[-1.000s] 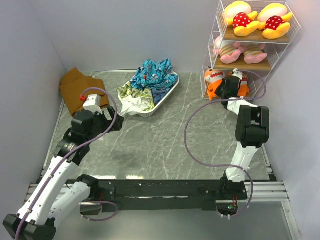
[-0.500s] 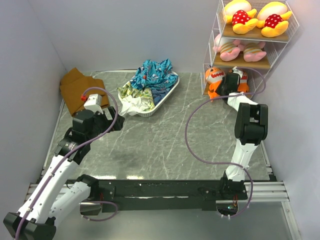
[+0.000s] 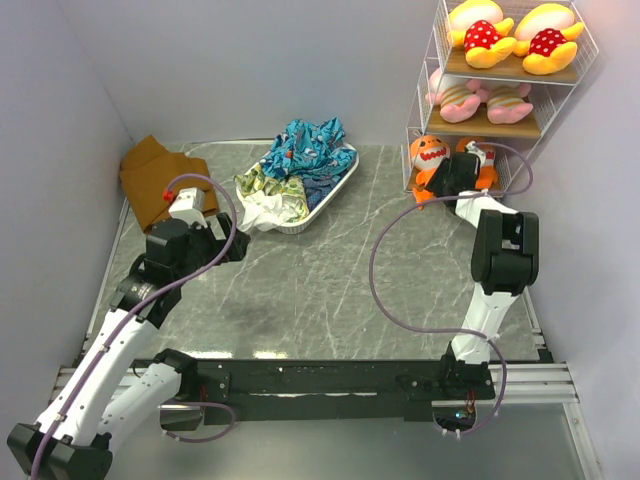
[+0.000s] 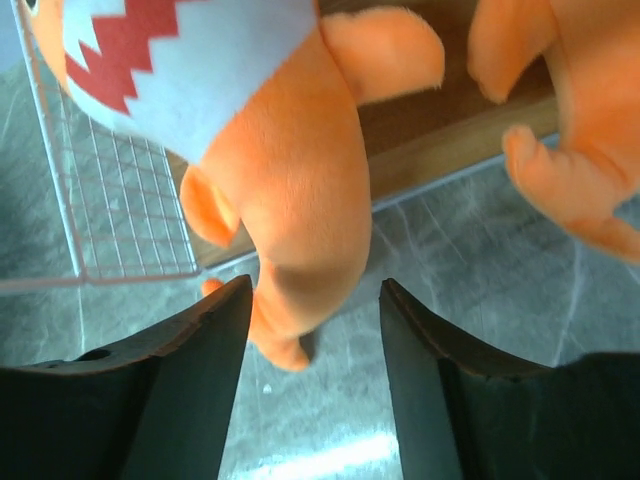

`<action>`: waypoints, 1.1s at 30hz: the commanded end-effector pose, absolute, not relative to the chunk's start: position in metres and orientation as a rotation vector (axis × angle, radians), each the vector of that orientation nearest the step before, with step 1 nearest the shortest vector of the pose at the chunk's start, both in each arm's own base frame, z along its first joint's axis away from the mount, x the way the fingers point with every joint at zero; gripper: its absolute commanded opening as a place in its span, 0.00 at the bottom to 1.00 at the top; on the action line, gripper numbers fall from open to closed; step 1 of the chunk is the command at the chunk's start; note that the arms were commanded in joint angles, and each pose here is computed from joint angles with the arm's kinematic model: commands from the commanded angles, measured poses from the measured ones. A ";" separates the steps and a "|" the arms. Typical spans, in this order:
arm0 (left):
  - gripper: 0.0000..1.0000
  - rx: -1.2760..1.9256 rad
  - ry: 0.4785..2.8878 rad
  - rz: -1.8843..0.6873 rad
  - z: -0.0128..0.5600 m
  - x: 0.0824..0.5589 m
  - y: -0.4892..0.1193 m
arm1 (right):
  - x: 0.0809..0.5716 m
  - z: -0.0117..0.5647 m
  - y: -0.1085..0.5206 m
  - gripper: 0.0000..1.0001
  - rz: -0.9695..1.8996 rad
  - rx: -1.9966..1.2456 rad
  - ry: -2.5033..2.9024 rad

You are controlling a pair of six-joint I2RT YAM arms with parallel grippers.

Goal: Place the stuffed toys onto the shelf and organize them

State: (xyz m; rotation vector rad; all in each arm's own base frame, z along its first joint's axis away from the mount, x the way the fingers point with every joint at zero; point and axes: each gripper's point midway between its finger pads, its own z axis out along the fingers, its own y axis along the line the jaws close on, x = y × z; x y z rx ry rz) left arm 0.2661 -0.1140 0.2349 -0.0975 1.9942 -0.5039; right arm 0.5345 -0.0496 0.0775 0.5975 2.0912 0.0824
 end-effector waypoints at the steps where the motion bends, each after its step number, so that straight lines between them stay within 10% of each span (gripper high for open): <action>1: 0.96 -0.064 1.941 -0.523 0.248 0.266 -0.117 | 0.529 0.136 -0.055 0.63 0.097 0.623 1.954; 18: 0.96 0.004 1.875 -0.599 0.264 0.255 -0.125 | 0.373 0.213 0.082 0.75 0.459 0.291 1.993; 20: 0.96 0.048 1.833 -0.651 0.272 0.250 -0.133 | 0.352 0.227 0.103 1.00 0.542 0.202 1.980; 33: 0.96 0.108 1.647 -0.783 0.308 0.220 -0.140 | 0.261 0.265 0.145 1.00 0.884 0.105 1.875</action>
